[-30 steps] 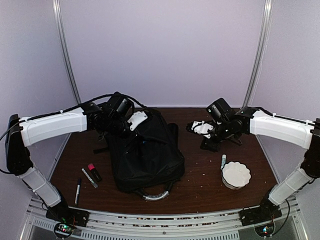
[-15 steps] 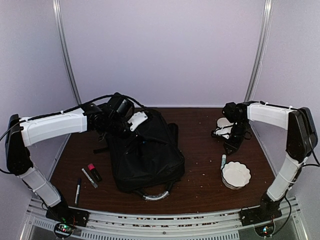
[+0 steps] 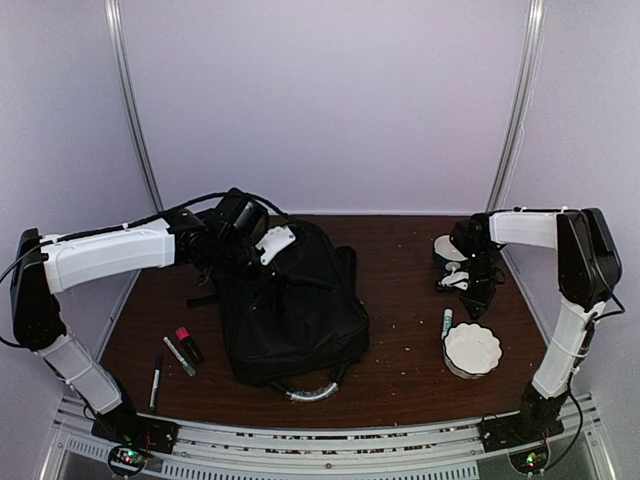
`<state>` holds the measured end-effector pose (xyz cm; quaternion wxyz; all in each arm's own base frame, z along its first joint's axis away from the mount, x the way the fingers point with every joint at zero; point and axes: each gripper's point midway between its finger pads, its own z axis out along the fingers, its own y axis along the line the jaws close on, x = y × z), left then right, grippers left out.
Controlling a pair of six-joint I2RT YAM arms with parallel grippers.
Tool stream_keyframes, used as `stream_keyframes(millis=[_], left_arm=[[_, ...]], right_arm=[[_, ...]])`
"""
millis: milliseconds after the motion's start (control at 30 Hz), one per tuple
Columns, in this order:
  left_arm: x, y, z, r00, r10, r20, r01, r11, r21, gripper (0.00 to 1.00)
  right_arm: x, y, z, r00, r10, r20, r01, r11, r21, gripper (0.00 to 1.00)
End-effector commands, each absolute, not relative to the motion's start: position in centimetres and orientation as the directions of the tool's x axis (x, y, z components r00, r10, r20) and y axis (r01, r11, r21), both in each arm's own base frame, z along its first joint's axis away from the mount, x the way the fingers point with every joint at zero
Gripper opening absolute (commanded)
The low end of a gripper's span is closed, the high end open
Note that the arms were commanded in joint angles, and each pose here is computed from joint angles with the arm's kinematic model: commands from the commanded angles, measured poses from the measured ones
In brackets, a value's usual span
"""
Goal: Pack the student bag
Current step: Pick up the glue stick from the corner of the board.
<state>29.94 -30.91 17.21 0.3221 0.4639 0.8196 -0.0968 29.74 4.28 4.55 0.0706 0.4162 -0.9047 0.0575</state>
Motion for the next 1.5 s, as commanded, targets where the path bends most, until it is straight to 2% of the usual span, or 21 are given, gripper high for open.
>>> stream_keyframes(millis=[0, 233, 533, 1133, 1300, 1367, 1467], left_arm=[[30.5, -32.0, 19.9, -0.315, 0.637, -0.704, 0.816, 0.56, 0.142, 0.0], [30.2, -31.5, 19.9, -0.323, 0.629, -0.707, 0.811, 0.569, 0.135, 0.0], [30.3, -31.8, 19.6, -0.327, 0.631, -0.704, 0.816, 0.564, 0.127, 0.0], [30.2, -32.1, 19.8, -0.328, 0.624, -0.709, 0.819, 0.562, 0.116, 0.0], [30.2, -32.0, 19.9, -0.321, 0.627, -0.709, 0.82, 0.559, 0.123, 0.0], [30.2, -32.0, 19.9, -0.32, 0.629, -0.709, 0.82, 0.559, 0.125, 0.0], [30.2, -32.0, 19.7, -0.317, 0.633, -0.706, 0.821, 0.556, 0.131, 0.0]], right_arm=[[28.8, 4.1, 3.2, -0.601, -0.765, 0.232, -0.783, 0.622, 0.023, 0.15], [29.6, 5.0, 1.6, -0.6, -0.769, 0.222, -0.777, 0.626, 0.067, 0.15], [31.0, 9.2, 2.4, -0.599, -0.787, 0.15, -0.768, 0.617, 0.17, 0.15], [31.1, 14.4, 3.1, -0.54, -0.836, 0.102, -0.821, 0.549, 0.154, 0.19], [31.5, 14.8, 3.4, -0.573, -0.814, 0.099, -0.803, 0.581, 0.134, 0.21], [32.0, 14.9, 4.0, -0.615, -0.784, 0.079, -0.776, 0.62, 0.113, 0.24], [32.3, 16.3, 5.5, -0.689, -0.724, 0.007, -0.717, 0.683, 0.14, 0.39]])
